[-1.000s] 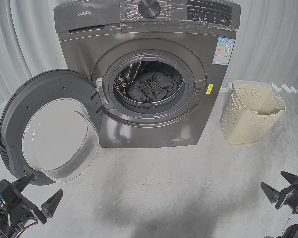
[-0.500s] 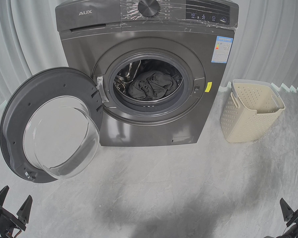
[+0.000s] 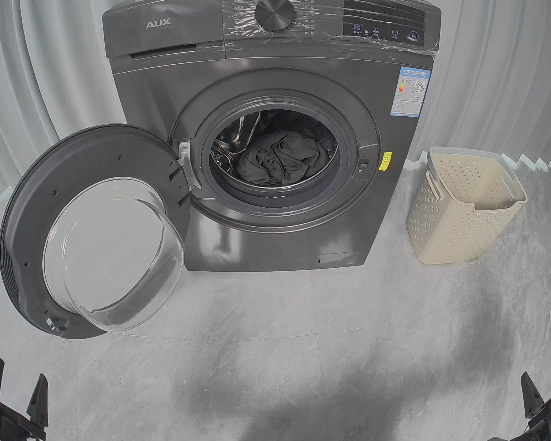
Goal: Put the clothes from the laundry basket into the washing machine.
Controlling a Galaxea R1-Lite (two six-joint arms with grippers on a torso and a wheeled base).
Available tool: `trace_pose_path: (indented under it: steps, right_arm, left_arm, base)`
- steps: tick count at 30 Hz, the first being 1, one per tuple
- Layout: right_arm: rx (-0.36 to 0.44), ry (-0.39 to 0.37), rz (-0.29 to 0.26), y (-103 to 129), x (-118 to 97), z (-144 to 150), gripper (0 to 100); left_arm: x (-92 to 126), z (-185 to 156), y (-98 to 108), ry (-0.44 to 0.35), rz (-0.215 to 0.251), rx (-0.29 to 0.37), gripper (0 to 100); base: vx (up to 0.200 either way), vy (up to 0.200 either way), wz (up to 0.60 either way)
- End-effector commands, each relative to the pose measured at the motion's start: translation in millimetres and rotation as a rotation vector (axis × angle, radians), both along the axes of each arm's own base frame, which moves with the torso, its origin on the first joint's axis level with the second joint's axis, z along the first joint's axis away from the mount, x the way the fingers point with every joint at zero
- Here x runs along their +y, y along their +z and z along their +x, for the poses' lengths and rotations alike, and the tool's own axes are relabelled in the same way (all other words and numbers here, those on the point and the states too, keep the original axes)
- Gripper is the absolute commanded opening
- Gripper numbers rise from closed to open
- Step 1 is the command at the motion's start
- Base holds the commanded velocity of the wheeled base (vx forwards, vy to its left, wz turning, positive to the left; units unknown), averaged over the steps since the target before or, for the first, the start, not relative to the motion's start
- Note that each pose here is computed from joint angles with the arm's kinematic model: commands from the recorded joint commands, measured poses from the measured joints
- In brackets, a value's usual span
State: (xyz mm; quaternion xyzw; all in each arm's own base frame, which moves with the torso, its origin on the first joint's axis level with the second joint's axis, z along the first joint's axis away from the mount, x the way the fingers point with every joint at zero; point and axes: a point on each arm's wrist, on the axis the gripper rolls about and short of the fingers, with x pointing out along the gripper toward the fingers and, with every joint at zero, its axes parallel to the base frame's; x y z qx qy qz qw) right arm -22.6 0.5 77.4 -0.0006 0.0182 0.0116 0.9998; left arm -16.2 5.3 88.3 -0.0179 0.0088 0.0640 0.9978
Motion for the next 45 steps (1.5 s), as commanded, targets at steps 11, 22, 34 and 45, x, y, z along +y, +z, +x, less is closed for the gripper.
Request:
trace_pose_path:
  steps: [11,22,34,45]
  right_arm:
    - [-0.017,-0.002,-0.006,-1.8,0.1,-1.2,100]
    - [-0.017,-0.002,-0.006,-1.8,0.1,-1.2,100]
    - [-0.017,-0.002,-0.006,-1.8,0.1,-1.2,100]
    - [-0.017,-0.002,-0.006,-1.8,0.1,-1.2,100]
  left_arm:
    - [-4.8,-6.2,-13.0,-0.106,0.014,-0.010,100]
    - [-4.8,-6.2,-12.8,-0.111,0.008,-0.012,100]
    - [-4.8,-6.2,-12.8,-0.111,0.002,-0.012,100]
    - [-4.8,-6.2,-12.8,-0.109,0.013,-0.011,100]
  base:
    - [0.000,0.000,0.00]
    - [0.000,0.200,0.00]
    - [0.000,0.200,0.00]
    - [0.000,0.145,0.00]
